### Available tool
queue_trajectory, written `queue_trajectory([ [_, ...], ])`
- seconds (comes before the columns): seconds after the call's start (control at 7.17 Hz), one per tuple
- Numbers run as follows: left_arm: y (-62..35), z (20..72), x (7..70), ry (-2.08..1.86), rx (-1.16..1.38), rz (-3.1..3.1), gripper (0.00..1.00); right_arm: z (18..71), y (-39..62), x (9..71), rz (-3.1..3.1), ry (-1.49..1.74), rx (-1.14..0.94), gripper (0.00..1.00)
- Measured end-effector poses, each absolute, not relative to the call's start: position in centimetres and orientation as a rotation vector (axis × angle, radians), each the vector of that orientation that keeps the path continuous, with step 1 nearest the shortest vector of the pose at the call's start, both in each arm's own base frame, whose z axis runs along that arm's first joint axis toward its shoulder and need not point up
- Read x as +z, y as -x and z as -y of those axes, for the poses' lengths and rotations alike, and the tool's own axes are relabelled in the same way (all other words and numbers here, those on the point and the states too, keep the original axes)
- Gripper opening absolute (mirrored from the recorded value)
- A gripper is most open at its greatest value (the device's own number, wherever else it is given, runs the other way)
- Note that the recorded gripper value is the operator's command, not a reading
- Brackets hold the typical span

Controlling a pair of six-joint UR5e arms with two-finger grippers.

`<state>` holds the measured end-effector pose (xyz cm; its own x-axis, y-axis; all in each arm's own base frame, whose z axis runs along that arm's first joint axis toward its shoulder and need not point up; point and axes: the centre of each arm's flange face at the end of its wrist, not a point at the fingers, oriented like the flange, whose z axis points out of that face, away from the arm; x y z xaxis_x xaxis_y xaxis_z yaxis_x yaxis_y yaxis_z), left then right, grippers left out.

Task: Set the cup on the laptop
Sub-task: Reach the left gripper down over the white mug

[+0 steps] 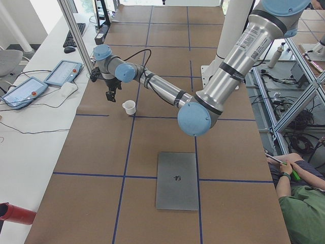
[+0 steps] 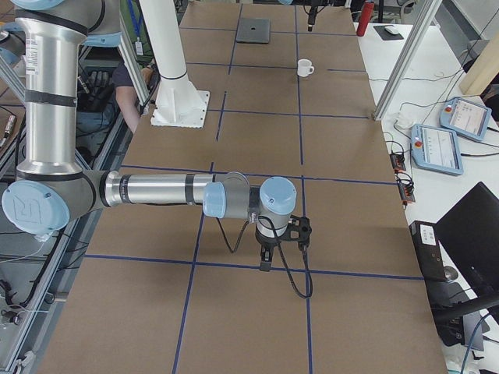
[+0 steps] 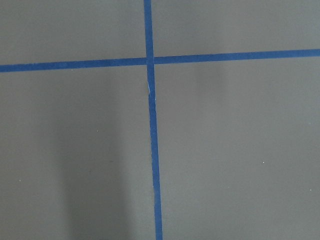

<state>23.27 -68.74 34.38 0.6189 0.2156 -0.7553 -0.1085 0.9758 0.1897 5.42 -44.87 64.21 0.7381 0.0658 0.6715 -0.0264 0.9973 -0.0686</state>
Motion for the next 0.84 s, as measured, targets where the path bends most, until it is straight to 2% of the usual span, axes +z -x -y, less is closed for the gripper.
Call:
queue_trajectory([
  [0.42,-30.4,70.9,37.4,-0.148,0.162,-0.862,1.0,44.9,-5.4,64.2,0.739,0.056,0.051,1.0],
  [0.84,-36.6,69.6,39.0,-0.104,0.176,-0.869,1.0,44.9,-5.4,64.2,0.739,0.055,0.05,1.0],
])
